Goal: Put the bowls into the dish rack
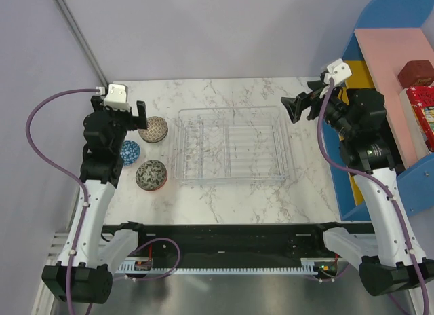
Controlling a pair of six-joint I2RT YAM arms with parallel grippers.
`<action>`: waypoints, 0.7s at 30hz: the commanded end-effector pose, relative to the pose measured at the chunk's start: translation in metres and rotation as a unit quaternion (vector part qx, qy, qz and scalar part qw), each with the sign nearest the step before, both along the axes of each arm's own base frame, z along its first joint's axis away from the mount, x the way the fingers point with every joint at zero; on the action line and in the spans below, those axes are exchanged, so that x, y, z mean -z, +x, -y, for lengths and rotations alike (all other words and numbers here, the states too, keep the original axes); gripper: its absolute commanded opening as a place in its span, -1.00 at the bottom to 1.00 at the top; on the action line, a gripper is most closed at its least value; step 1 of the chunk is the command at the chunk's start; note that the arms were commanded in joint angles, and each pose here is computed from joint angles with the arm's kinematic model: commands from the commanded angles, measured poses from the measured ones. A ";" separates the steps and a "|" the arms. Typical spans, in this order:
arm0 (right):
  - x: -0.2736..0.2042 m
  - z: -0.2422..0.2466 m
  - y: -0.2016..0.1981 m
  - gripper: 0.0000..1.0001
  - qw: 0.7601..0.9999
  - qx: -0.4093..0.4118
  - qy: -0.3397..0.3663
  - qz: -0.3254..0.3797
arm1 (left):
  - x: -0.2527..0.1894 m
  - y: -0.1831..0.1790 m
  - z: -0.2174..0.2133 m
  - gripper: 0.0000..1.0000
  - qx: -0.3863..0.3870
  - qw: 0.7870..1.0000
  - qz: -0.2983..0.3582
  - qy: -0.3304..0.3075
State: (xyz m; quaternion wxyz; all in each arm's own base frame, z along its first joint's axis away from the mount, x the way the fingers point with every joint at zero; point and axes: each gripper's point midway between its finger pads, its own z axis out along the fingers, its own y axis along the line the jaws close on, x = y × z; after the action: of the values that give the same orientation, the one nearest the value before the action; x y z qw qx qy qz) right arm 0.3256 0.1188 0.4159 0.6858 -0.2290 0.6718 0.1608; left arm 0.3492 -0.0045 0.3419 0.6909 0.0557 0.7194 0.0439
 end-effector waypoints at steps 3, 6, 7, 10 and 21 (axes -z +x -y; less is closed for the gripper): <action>-0.012 -0.003 -0.019 0.95 0.996 -0.037 -0.058 0.051 | -0.025 -0.009 0.012 0.99 0.052 0.997 0.025 0.057; 0.000 -0.005 -0.023 0.95 0.996 -0.048 -0.071 0.031 | -0.020 -0.008 0.016 0.99 0.059 0.997 0.011 0.038; 0.003 -0.004 -0.023 0.95 0.995 -0.050 -0.079 0.030 | -0.018 -0.008 0.013 0.99 0.044 0.999 0.004 0.010; 0.015 -0.004 -0.020 0.95 0.995 -0.050 -0.085 0.017 | -0.015 -0.008 0.011 0.99 0.039 0.999 -0.011 0.014; 0.077 0.006 0.012 0.95 0.991 -0.016 -0.109 -0.083 | 0.116 0.035 -0.021 0.96 0.018 0.982 -0.164 0.089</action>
State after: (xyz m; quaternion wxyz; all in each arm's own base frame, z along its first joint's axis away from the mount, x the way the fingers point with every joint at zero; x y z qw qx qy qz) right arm 0.3299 0.1214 0.3490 0.6055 -0.3046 0.7219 0.1395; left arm 0.3667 -0.0005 0.2665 0.6018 0.1192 0.7866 0.0703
